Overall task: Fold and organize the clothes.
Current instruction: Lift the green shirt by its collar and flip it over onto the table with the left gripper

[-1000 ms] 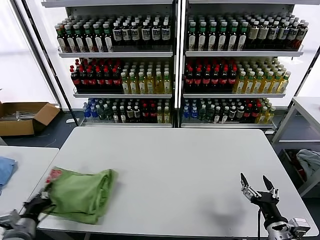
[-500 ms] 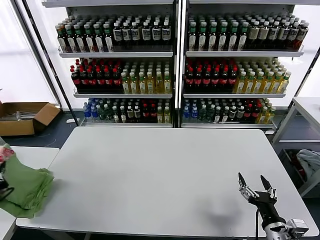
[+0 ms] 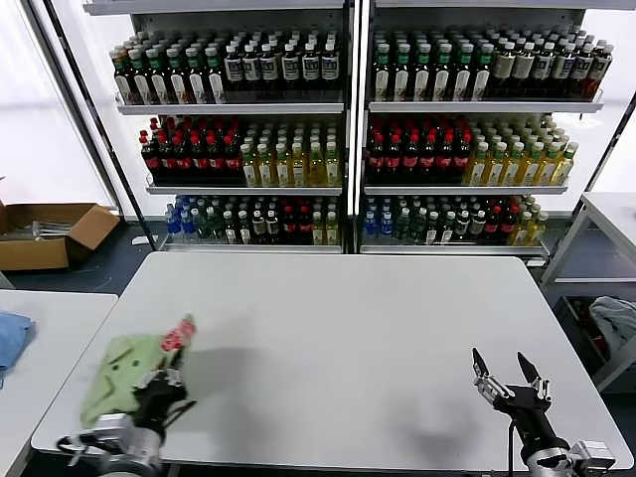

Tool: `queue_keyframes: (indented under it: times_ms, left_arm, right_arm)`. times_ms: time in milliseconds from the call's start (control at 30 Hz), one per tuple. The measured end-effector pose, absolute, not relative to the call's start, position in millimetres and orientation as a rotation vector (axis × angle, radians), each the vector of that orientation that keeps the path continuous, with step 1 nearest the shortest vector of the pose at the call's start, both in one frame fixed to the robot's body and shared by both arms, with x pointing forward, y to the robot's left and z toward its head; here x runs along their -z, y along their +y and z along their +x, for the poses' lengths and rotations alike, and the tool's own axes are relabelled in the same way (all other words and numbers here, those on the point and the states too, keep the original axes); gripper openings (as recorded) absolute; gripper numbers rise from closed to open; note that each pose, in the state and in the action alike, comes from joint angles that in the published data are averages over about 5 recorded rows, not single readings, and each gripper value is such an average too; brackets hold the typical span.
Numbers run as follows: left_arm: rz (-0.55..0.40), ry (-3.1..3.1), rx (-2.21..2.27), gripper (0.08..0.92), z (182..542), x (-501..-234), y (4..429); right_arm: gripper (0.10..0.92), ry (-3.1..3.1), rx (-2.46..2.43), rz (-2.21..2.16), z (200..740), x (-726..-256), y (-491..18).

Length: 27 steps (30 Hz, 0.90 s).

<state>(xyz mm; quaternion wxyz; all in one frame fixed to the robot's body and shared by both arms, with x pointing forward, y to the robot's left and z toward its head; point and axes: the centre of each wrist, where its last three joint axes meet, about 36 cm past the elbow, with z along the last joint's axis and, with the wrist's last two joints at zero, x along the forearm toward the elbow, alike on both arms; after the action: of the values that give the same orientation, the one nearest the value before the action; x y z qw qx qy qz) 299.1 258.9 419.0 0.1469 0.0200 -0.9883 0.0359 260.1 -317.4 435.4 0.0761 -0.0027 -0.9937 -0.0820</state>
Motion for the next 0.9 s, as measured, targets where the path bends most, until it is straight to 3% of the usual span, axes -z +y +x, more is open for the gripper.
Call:
queue_keyframes:
  times_ms: [267,467,667,900]
  left_arm:
    - [-0.151,-2.794,-0.228,0.120,315.8,-397.9,184.8]
    - [-0.225,-2.786,-0.264,0.151,328.4,-390.6,157.3]
    - [-0.277,-2.798,-0.278,0.316,332.7,-393.7,152.0]
    - [-0.306,-2.863,-0.261,0.515,331.4,-415.1,171.7]
  right_arm:
    - [0.823,-2.955,0.202,0.065,266.0,-436.7,-305.2]
    - [0.823,-2.944,0.161,0.131,275.7,-438.6,-292.0]
    - [0.823,-2.933,0.144,0.202,292.7,-433.8,-273.0]
    - [0.823,-2.903,0.140,0.349,320.8,-421.5,-235.6]
